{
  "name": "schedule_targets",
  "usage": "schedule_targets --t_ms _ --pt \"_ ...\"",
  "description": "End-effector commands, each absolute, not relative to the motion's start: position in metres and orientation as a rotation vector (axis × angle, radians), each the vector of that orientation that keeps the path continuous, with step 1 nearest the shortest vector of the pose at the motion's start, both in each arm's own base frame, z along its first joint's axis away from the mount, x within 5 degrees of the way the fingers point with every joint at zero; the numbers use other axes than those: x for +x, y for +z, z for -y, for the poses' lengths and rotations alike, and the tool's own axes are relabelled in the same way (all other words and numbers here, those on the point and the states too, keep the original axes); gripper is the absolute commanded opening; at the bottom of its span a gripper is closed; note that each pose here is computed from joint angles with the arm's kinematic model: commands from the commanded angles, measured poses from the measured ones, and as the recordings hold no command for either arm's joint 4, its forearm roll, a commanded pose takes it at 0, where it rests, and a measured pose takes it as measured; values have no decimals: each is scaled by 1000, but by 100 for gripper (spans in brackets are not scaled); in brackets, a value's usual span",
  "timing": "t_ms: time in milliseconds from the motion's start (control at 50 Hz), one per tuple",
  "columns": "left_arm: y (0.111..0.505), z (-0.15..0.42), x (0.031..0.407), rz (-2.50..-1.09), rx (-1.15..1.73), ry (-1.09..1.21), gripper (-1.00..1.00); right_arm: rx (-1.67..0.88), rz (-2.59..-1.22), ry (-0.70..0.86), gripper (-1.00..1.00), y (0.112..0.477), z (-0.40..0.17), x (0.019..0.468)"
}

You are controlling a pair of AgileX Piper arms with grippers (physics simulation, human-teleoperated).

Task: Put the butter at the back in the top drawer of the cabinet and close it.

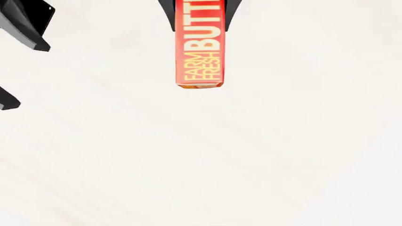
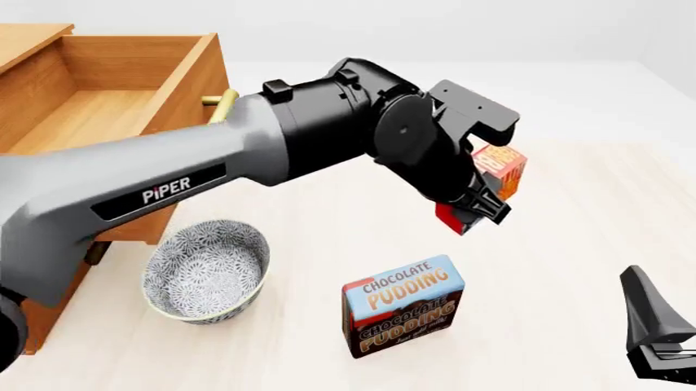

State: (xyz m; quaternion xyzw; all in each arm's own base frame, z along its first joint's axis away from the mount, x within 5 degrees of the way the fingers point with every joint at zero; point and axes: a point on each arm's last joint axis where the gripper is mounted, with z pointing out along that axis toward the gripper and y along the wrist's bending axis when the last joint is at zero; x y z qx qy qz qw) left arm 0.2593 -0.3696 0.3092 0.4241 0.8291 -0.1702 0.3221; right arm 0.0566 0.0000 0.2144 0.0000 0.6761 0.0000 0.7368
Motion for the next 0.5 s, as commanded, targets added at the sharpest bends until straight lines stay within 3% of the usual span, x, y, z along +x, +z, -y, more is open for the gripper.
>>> schedule_targets --t_ms 20,500 --pt "333 343 259 -2141 1079 -440 -100 0 -1485 0 100 214 0 57" --pt "373 275 253 -2118 988 -397 -100 0 -1485 0 100 214 0 57"
